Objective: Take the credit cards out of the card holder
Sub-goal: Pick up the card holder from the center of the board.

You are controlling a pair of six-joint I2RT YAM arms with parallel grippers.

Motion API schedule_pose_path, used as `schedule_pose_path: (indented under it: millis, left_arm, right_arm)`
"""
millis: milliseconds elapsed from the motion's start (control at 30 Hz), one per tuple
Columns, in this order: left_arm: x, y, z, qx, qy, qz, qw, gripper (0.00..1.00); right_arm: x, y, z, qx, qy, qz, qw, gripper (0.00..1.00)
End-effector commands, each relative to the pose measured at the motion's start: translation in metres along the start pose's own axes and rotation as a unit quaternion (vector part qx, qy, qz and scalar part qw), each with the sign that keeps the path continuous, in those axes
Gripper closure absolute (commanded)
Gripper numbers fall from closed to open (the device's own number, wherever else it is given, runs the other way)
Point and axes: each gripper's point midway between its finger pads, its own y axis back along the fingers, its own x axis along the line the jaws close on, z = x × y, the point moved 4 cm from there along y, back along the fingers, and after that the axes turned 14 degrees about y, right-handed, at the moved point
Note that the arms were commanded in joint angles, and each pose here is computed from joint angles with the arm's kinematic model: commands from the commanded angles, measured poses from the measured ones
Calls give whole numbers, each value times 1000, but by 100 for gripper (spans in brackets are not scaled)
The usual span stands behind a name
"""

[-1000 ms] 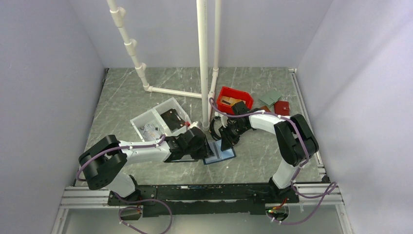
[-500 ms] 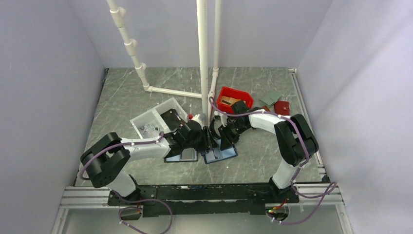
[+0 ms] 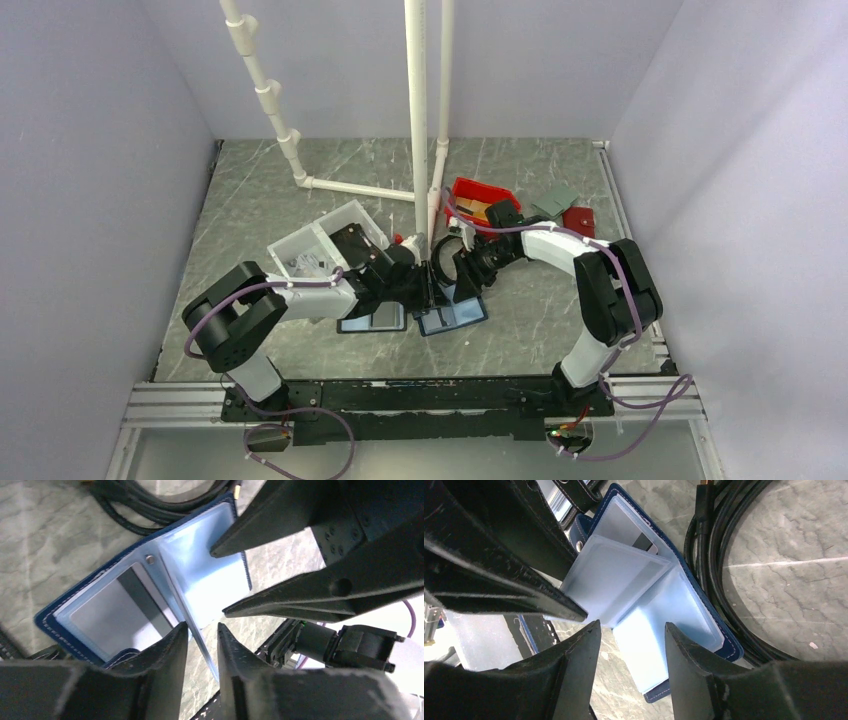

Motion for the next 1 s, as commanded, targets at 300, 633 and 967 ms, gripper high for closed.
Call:
schedule_pose_path:
  millis: [300,633,967]
  left_arm:
    - [-35,3,5,8,-29,-107,994,60]
    - [-21,-1,10,5,-12,-74,997,67]
    - [-8,-3,11,5,-11,-41,999,76]
  right_arm:
    - [7,17,20,-49,0,22,999,47]
    - [9,19,19,-51,-5,35,998,41]
    - [11,24,20,-62,-6,38,997,33]
